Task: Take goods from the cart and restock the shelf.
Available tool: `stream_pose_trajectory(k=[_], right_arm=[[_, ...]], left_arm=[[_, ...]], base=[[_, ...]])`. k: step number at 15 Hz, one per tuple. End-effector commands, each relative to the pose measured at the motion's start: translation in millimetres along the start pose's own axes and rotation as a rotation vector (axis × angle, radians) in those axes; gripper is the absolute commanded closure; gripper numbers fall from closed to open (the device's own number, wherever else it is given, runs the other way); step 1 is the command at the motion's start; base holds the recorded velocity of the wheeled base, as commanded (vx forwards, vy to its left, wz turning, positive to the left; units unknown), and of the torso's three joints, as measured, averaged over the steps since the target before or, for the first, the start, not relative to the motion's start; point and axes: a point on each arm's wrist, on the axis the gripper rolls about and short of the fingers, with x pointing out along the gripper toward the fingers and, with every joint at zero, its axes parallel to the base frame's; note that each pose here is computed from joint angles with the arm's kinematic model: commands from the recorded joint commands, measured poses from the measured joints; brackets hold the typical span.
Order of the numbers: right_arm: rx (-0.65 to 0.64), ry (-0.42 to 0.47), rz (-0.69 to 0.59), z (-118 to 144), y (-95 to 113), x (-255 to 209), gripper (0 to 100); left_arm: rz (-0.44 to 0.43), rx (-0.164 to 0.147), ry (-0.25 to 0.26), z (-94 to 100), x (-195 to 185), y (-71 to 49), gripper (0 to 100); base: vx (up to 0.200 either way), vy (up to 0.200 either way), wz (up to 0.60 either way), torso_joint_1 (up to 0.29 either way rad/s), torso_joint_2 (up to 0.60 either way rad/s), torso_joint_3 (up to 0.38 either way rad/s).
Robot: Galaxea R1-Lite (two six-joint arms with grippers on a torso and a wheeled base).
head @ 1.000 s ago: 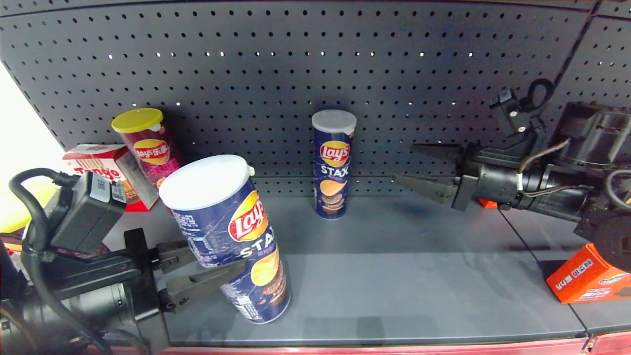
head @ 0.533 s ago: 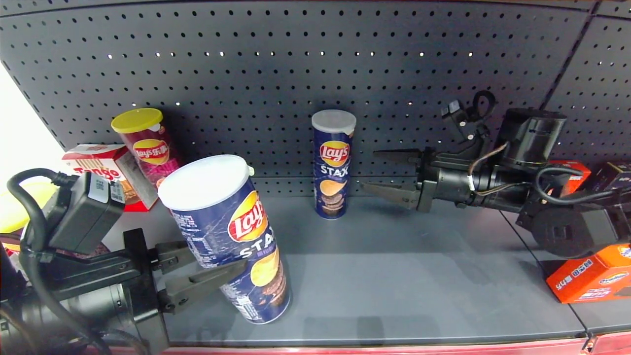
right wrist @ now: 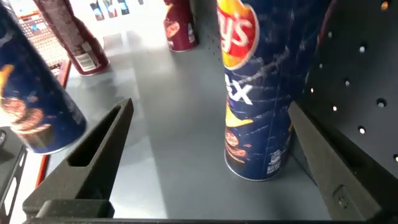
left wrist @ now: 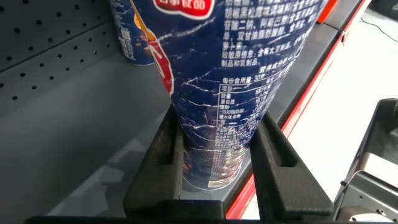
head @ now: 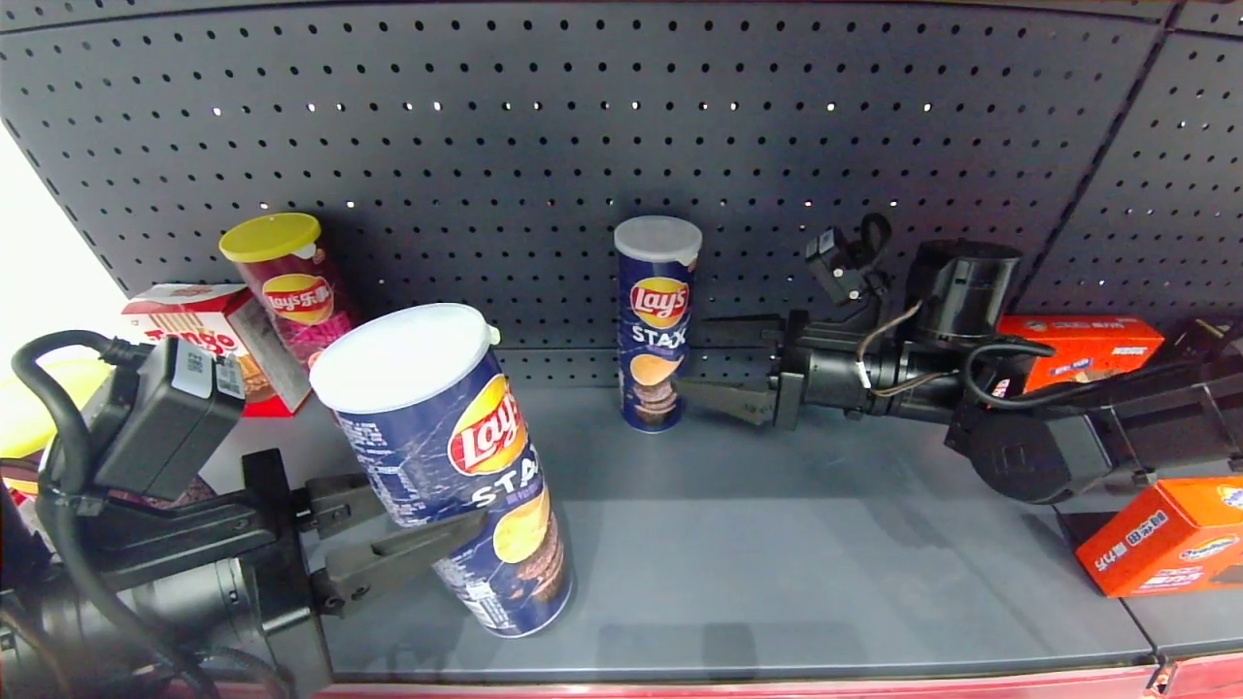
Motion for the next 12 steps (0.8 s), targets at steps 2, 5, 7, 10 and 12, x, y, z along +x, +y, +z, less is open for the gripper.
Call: stream_pose_trajectory(k=[2, 5, 7, 10, 12], right_arm=[[0.014, 0.015, 0.001, -12, -7, 7, 0], [0.025, 0.025, 0.002, -22, -14, 15, 0], [0.032, 0.032, 0.003, -29, -18, 20, 0], [0.033, 0.032, 0.013, -37, -22, 31, 0], [0.033, 0.032, 0.018, -41, -24, 36, 0]], left_arm=[[0.000, 0.002, 0.000, -0.1, 0, 0.1, 100], [0.001, 0.000, 0.001, -0.1, 0, 0.1, 100], [0.006, 0.000, 0.001, -0.1, 0, 0.4, 100], [0.047, -0.006, 0.001, -0.9, -4, 7.9, 100], [0.050, -0.005, -0.001, -0.5, -4, 8.2, 100]], base=[[0.000, 0.000, 0.00, 0.000, 0.00, 0.000], [0.000, 0.000, 0.00, 0.000, 0.00, 0.000], [0.000, 0.000, 0.00, 0.000, 0.00, 0.000], [0.000, 0.000, 0.00, 0.000, 0.00, 0.000], [0.000, 0.000, 0.00, 0.000, 0.00, 0.000]])
